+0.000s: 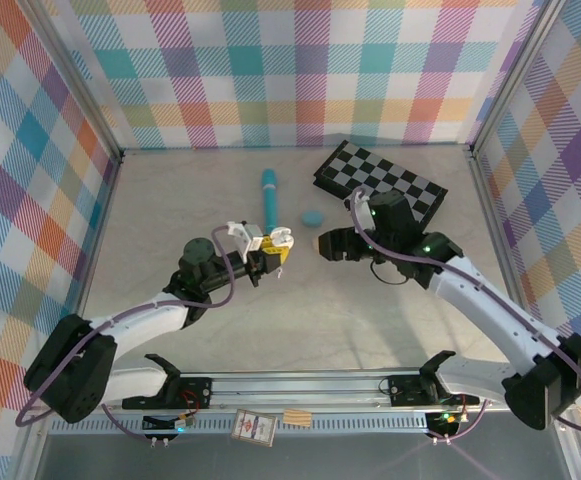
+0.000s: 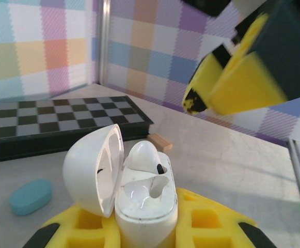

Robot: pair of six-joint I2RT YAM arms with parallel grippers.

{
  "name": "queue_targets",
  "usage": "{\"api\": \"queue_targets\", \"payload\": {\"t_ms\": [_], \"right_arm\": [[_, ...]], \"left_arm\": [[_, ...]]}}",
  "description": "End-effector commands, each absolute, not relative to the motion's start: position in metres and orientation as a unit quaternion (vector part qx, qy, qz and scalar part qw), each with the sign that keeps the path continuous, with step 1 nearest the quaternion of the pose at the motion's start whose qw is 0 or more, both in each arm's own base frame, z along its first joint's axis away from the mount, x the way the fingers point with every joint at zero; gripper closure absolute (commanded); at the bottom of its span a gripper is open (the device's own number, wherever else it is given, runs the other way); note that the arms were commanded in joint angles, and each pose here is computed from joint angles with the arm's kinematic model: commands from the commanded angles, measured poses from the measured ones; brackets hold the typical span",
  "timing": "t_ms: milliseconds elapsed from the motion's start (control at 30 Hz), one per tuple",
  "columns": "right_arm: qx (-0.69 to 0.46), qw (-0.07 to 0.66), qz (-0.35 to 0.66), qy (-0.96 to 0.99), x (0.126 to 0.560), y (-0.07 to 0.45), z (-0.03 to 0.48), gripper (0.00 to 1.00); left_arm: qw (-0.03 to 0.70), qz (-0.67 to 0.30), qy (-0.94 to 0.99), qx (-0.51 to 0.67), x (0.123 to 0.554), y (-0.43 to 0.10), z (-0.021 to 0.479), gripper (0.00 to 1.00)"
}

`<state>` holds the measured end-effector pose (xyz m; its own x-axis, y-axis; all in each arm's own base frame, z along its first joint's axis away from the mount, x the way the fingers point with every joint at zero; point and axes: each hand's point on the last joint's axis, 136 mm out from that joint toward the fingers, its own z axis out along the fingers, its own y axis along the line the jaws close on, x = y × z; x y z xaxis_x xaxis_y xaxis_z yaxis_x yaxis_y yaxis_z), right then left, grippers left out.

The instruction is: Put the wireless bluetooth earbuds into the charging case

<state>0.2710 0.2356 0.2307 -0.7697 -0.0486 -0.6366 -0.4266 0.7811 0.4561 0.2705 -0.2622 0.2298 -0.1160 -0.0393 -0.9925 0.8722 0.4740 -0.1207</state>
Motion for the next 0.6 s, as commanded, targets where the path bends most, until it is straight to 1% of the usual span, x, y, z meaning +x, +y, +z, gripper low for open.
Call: {"api": "queue_targets", "payload": {"t_ms": [0, 133, 200, 300, 433, 567], "right_arm": [[-0.076, 0.252, 0.305, 0.915, 0.288, 0.245, 0.198, 0.31], [-0.064, 0.156, 0.3, 0.939, 0.298, 0.268, 0.16, 0.38], [-0.057, 0.119, 0.287, 0.949, 0.305, 0.276, 0.142, 0.41], [-0.061, 0.072, 0.268, 0.959, 0.309, 0.293, 0.118, 0.45], [-0.074, 0.02, 0.239, 0.968, 0.309, 0.316, 0.092, 0.48], [-0.097, -0.007, 0.227, 0.969, 0.307, 0.336, 0.077, 0.49]], "left_arm": [[0.618, -0.371, 0.62, 0.309, 0.271, -0.242, 0.247, 1.0], [0.634, -0.358, 0.613, 0.305, 0.259, -0.229, 0.252, 1.0], [0.626, -0.351, 0.62, 0.316, 0.252, -0.226, 0.248, 1.0], [0.624, -0.347, 0.621, 0.322, 0.245, -0.223, 0.246, 1.0], [0.62, -0.35, 0.619, 0.332, 0.237, -0.223, 0.241, 1.0], [0.61, -0.357, 0.618, 0.344, 0.233, -0.229, 0.234, 1.0]]}}
